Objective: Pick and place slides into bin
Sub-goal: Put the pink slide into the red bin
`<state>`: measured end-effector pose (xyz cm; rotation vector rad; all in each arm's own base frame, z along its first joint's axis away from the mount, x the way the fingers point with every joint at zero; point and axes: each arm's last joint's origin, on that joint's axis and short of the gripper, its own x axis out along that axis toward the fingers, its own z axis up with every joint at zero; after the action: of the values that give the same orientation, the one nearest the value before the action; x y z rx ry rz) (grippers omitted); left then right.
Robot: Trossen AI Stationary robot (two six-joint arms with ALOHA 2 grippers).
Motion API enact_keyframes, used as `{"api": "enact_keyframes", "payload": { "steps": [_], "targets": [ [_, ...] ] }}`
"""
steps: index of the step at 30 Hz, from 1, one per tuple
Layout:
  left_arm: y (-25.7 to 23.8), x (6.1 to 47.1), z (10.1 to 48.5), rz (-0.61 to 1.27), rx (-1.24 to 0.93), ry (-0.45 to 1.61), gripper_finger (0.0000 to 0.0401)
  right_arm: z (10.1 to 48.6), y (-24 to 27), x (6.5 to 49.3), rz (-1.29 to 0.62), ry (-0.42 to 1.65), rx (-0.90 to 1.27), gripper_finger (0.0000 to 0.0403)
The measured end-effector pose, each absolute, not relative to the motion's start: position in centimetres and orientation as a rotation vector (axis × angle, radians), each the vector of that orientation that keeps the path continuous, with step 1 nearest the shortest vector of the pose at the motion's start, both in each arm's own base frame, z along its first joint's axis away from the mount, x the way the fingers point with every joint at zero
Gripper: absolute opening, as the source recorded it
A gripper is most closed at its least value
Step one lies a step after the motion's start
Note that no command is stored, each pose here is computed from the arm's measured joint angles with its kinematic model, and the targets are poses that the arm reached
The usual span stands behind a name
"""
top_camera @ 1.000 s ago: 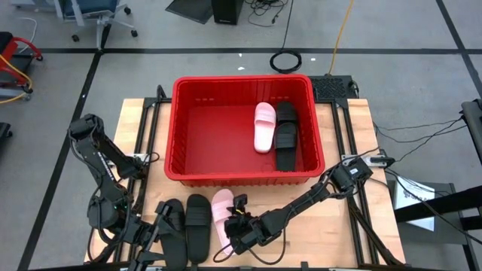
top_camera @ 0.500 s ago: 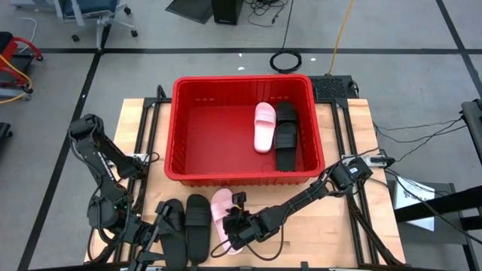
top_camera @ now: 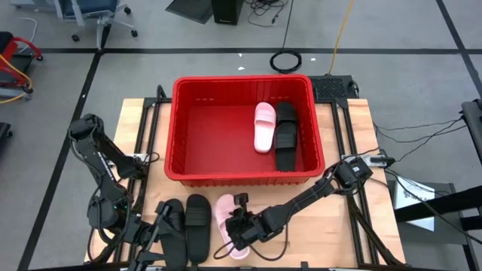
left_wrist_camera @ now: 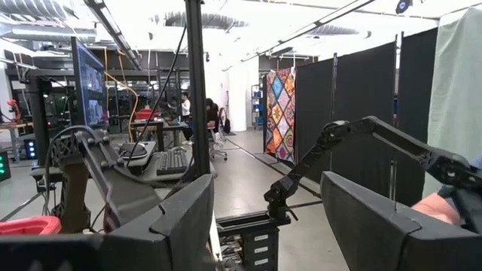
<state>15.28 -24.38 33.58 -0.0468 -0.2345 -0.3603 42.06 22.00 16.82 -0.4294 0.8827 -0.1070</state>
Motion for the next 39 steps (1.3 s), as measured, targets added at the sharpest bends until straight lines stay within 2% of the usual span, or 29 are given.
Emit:
{"api": "enact_keyframes", "payload": {
  "steps": [6,15,21,27,31,39],
  "targets": [
    [-24.4,15.3,33.6,-0.361,-0.051,-0.234,0.025,19.4,22.9,40.6,-0.053,0.875,-0.395,0.0006],
    [-24.4,15.3,33.6,-0.361,-0.053,-0.237,0.025,23.4,25.2,38.9,0.187,0.786,-0.254,0.0006],
    [-24.4,15.3,33.6,-0.36,-0.054,-0.237,0.025,25.7,26.6,38.3,0.342,0.666,-0.282,0.0007],
    [-24.3,15.2,33.8,-0.355,-0.061,-0.249,0.025,28.9,26.2,37.7,0.376,0.532,-0.33,0.0008],
    [-23.8,15.2,34.4,-0.271,-0.101,-0.278,0.025,32.4,24.7,36.8,0.375,0.45,-0.349,0.0008],
    [-21.6,14.4,36.6,-0.099,-0.013,-0.333,0.025,39.4,20.1,33.9,0.312,0.318,-0.36,0.0008]
  ]
}}
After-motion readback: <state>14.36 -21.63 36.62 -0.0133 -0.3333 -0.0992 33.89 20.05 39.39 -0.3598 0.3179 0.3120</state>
